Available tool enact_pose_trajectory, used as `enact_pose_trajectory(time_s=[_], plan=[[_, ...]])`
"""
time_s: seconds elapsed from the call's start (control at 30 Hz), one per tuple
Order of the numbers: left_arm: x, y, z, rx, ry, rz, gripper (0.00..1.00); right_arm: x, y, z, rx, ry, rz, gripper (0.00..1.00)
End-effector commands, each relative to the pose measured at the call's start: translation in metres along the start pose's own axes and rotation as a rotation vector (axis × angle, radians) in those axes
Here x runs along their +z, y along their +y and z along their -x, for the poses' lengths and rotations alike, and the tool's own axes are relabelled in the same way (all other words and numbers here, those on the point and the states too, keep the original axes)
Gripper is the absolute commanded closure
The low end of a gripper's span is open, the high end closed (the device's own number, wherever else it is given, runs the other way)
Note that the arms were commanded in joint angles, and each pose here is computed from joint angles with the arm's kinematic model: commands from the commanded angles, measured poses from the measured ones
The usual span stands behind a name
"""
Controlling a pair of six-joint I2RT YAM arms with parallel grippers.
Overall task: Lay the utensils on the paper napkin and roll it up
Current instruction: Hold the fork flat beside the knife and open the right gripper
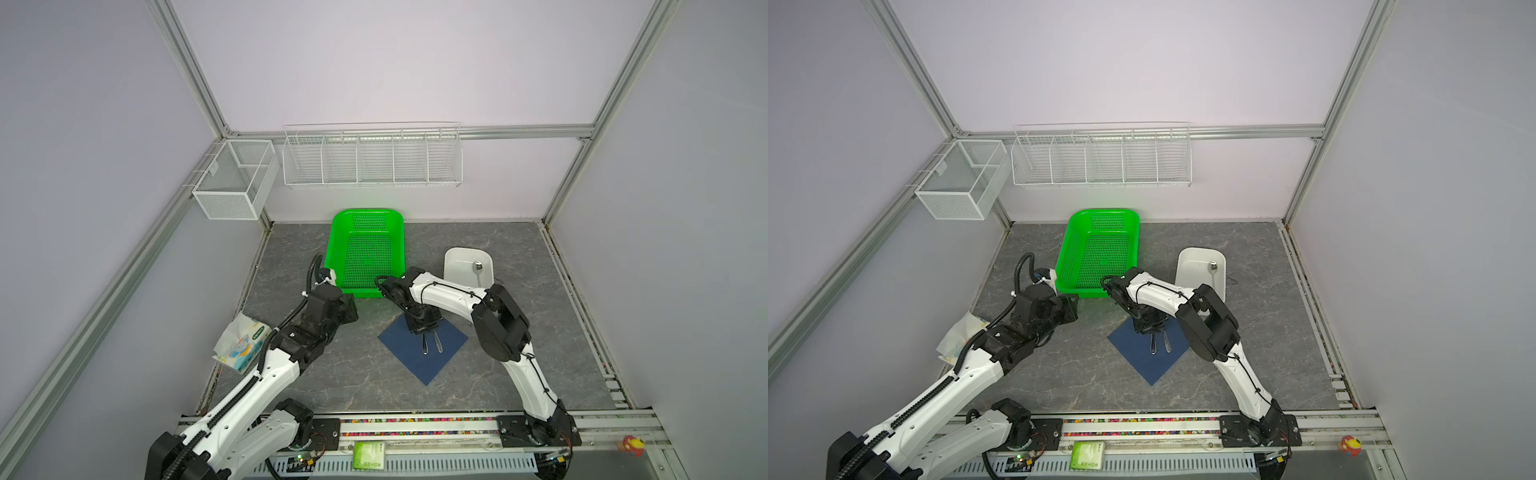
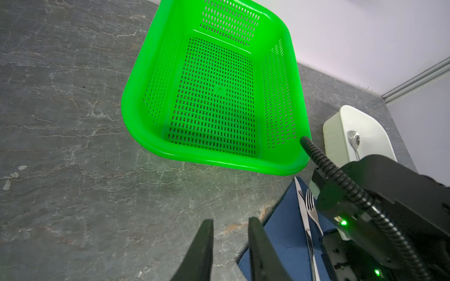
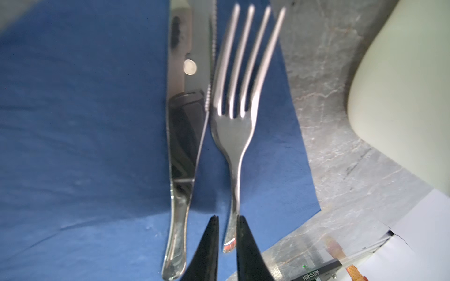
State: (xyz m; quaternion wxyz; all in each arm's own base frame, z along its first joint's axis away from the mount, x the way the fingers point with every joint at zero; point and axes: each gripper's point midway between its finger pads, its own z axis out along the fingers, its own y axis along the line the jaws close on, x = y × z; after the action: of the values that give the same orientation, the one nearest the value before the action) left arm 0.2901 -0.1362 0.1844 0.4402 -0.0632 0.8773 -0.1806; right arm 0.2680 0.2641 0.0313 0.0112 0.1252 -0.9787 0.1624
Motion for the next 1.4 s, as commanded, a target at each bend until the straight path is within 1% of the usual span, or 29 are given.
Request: enact_pose_trajectory(time_s=[0.0, 0.13, 0.2, 0.23, 0.3, 0.43, 0.53, 0.77, 0.97, 1.23, 1.37], plan=[[0.002, 0.001, -0.003, 0.002, 0.017, 0.0, 0.73, -0.024, -0.002, 0.005, 0.071, -0.052, 0.135, 0.79], [0.008, -0.014, -0.008, 0.023, 0.057, -0.073, 0.72, -0.025, -0.008, 0.011, 0.15, -0.069, 0.336, 0.74], [0.01, -0.025, -0.01, 0.026, 0.073, -0.127, 0.71, -0.021, -0.007, 0.01, 0.169, -0.041, 0.423, 0.74], [0.011, -0.03, -0.011, 0.026, 0.078, -0.152, 0.71, -0.02, -0.006, 0.014, 0.182, -0.047, 0.463, 0.74], [0.014, -0.036, -0.012, 0.025, 0.088, -0.186, 0.7, -0.015, -0.005, 0.013, 0.181, -0.038, 0.493, 0.74], [0.018, -0.041, -0.015, 0.026, 0.115, -0.2, 0.7, -0.011, -0.005, 0.013, 0.163, -0.028, 0.479, 0.74], [0.021, -0.042, -0.016, 0.021, 0.12, -0.201, 0.7, -0.002, -0.007, 0.014, 0.157, -0.009, 0.441, 0.74], [0.023, -0.041, -0.018, 0.019, 0.131, -0.192, 0.7, 0.01, -0.007, 0.012, 0.139, 0.014, 0.401, 0.76], [0.024, -0.039, -0.019, 0.014, 0.132, -0.185, 0.7, 0.014, -0.003, 0.013, 0.127, 0.026, 0.404, 0.8], [0.024, -0.037, -0.02, 0.017, 0.13, -0.174, 0.7, 0.005, -0.002, 0.019, 0.153, 0.001, 0.427, 0.86], [0.024, -0.035, -0.02, 0.02, 0.131, -0.169, 0.7, 0.005, 0.001, 0.02, 0.173, 0.008, 0.441, 0.86]])
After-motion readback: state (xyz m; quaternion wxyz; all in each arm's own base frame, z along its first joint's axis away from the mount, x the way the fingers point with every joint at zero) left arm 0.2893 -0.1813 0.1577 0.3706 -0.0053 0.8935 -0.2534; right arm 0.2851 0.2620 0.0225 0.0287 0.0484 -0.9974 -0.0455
